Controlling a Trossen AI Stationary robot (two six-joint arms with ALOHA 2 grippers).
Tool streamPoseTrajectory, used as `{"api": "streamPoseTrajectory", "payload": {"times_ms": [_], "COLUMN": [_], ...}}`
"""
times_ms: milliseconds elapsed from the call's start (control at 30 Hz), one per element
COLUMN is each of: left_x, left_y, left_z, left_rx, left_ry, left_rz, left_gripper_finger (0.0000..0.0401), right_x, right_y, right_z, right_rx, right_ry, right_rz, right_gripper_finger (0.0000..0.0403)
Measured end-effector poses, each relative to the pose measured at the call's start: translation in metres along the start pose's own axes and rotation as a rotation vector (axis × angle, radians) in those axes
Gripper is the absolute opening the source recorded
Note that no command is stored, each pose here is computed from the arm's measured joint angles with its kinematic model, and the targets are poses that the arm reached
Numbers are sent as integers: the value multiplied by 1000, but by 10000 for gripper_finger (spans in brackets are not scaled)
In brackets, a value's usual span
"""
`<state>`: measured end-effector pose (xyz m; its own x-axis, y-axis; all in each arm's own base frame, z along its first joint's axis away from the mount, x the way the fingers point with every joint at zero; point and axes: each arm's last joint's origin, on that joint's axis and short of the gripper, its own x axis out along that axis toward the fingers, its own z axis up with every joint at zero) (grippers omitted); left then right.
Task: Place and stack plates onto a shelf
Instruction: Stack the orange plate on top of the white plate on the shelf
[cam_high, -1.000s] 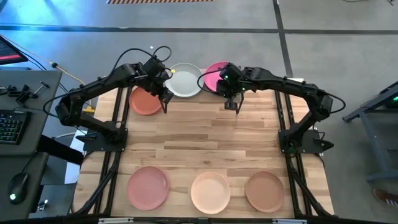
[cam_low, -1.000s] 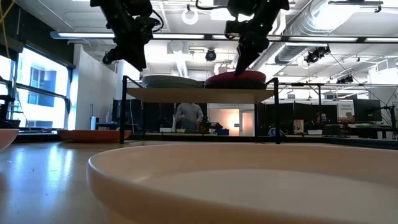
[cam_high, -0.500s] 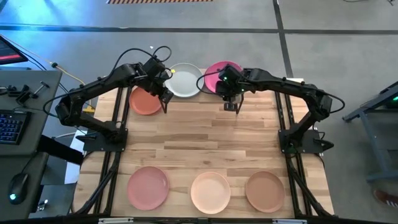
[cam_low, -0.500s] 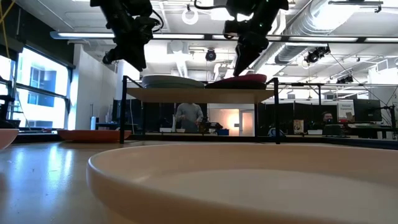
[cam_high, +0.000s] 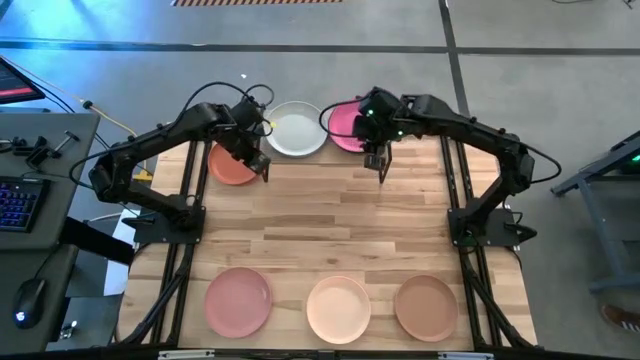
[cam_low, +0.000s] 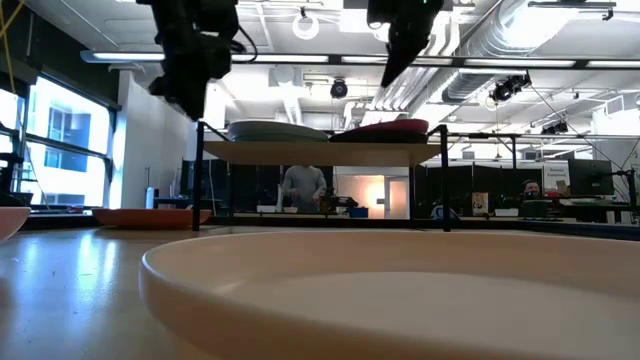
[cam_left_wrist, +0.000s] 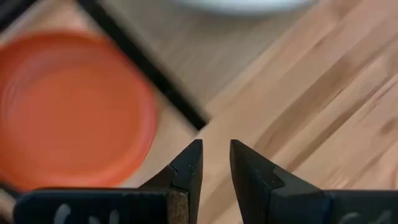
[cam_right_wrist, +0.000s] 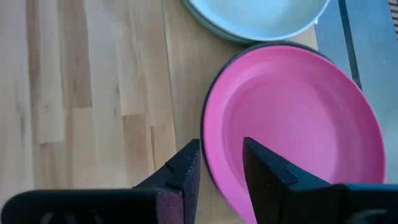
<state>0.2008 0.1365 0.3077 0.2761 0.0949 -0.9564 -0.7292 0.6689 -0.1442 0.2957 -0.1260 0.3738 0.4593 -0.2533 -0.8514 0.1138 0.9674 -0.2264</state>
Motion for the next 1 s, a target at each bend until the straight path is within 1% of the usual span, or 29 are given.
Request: {"api": "streamPoseTrajectory", "payload": {"times_ms": [100,200,400,533,667,733,833,1000], "left_x": [4,14,39,58,72,73,65,49], "left_y": [2,5,11,17,22,23,26,38], "left_z": [-6,-14,-30,-43,-51,-53,-59,-64], "left_rx": [14,11,11,-2,-44,-64,-91,-145], "left_ry": [57,121,226,286,277,237,207,126], "left_rz": [18,35,63,93,149,151,148,194], "left_gripper_finger": [72,72,72,72,72,72,72,72], "right_x": [-13,-20,-23,-23,-23,-23,-23,-23], "right_y": [0,1,3,3,3,4,4,4], "right_z": [0,-3,-9,-10,-10,-10,-10,-9], "right_rx": [-3,-4,10,10,16,29,36,36], "right_ry": [22,53,119,127,127,123,116,116], "right_rz": [15,29,53,59,60,72,92,93], "right_gripper_finger": [99,99,99,99,99,99,99,99]}}
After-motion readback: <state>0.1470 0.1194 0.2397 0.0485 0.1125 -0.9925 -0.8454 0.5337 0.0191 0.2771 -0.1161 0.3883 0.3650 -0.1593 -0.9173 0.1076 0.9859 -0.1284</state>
